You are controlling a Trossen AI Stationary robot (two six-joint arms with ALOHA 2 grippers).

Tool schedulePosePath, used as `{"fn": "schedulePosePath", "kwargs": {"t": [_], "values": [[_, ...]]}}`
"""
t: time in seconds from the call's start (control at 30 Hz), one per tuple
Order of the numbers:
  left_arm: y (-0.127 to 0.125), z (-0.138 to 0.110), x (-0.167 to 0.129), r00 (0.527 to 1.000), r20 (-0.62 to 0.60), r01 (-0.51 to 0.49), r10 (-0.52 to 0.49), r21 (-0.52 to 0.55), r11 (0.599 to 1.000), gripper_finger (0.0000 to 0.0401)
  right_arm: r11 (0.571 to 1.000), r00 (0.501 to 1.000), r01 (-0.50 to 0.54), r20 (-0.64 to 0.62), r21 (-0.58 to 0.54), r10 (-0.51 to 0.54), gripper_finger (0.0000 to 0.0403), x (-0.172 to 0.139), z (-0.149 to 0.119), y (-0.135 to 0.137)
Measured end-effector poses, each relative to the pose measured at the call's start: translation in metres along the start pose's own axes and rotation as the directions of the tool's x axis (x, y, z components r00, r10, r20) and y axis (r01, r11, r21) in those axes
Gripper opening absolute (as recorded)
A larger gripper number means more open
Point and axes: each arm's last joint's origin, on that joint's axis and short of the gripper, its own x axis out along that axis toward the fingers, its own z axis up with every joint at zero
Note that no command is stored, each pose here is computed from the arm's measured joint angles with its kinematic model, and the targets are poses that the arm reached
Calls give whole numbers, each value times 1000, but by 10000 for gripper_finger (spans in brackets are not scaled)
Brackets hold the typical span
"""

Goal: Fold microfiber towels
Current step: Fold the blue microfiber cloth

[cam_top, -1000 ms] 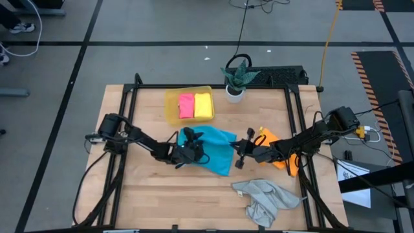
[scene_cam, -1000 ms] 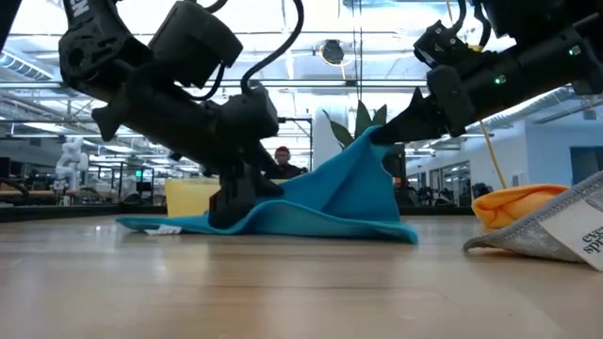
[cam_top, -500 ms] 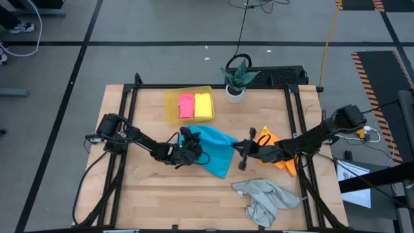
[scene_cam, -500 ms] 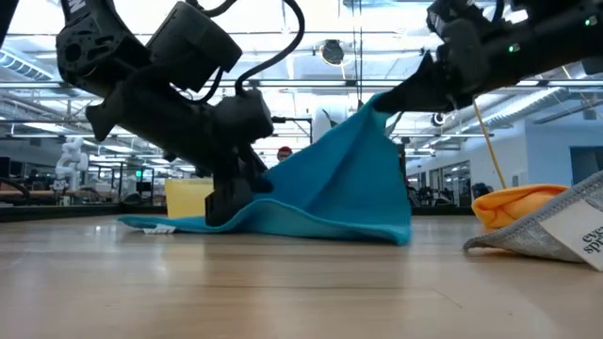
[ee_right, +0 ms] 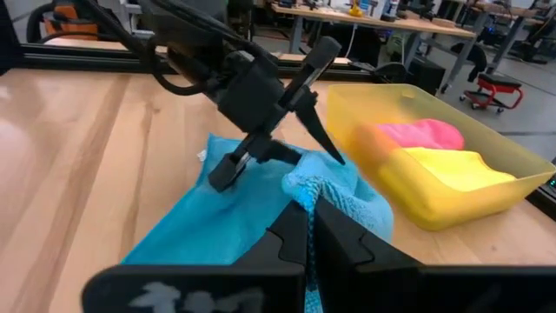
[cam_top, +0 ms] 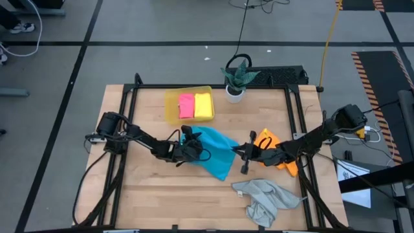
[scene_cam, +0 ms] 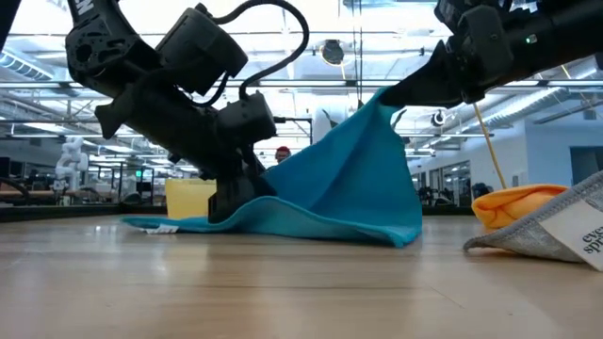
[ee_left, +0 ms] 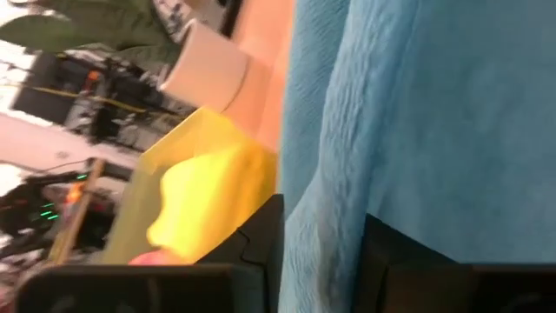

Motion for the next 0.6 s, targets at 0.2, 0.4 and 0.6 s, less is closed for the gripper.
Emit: {"fn": "schedulePosePath", "kwargs": {"t": [0.2,0.4,0.6], "values": [[-2,3,-18,996,-12,-85,87,105,991,25,1000,1000,-10,-1,-12,10,0,-2,0,2],[16,9,-55,998,-3,-66,68,164,984,10,999,1000,-9,-4,-41,9,0,-1,-1,2],[36,19,-96,995,94,31,-35,45,999,5,998,999,2,47,-62,1,0,1,6,-1]]}}
